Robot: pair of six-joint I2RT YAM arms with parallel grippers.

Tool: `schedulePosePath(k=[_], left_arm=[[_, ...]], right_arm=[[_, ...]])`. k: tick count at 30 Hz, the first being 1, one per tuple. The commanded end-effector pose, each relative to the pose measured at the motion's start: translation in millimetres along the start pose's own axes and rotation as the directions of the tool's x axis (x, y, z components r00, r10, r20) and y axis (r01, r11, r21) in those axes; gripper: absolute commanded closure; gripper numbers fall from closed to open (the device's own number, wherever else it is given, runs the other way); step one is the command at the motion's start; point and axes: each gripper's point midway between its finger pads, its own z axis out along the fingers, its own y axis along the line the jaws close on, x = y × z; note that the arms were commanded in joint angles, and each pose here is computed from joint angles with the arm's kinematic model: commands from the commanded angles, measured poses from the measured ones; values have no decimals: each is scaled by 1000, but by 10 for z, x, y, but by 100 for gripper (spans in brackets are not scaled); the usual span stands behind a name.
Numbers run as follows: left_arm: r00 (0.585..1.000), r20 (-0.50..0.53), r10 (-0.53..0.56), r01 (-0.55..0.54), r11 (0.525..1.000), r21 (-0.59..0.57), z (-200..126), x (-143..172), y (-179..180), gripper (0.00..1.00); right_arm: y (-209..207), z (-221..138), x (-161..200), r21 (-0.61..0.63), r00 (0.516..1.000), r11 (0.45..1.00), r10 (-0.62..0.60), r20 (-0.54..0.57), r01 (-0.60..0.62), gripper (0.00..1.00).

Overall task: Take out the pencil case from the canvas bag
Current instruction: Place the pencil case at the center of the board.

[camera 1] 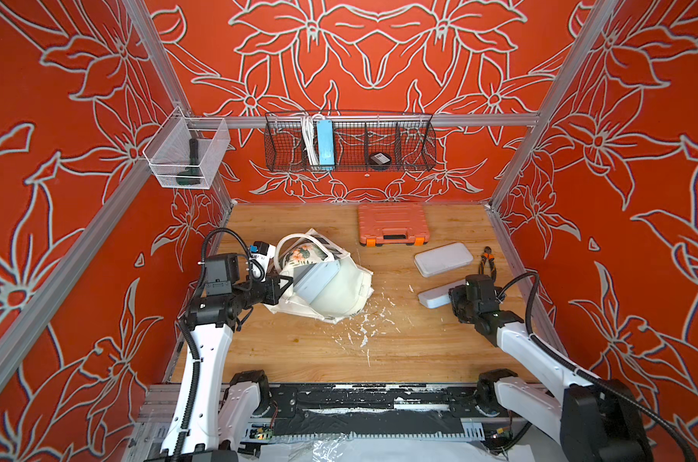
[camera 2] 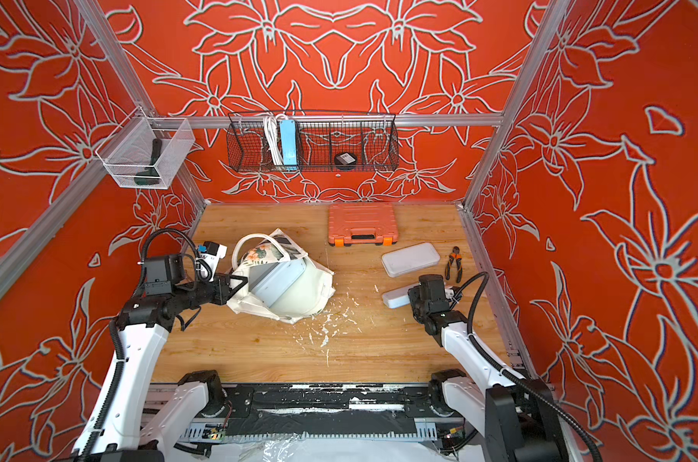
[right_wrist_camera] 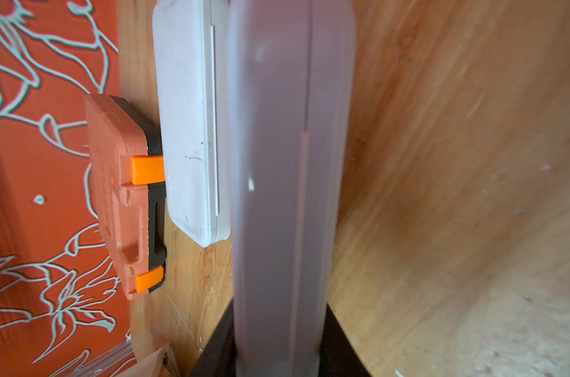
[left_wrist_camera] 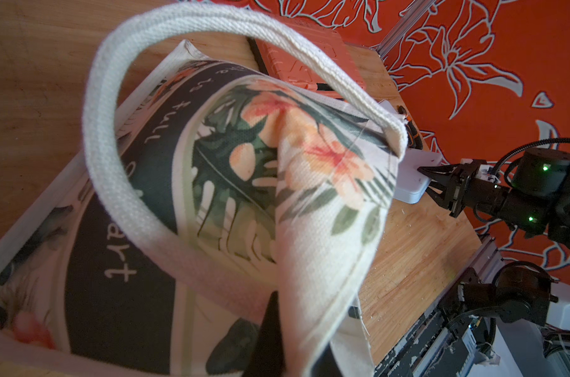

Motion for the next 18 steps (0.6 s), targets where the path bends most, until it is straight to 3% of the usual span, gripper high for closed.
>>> schedulePosePath(k=[1,7,18], left_arm=[[1000,-14,-20,20,1000,7,-10,73,-6,100],[1000,-16,-20,20,1000,5,-10,71,-4,100],[999,-22,-25,25,1000,10,4,77,1,100]], right_arm=[[-151,74,-71,47,999,999,4,42,-6,76],[-98,80,-104,110,998,993,-48,43,43,71],[-381,155,-13,192,999,980,-50,-5,50,60]])
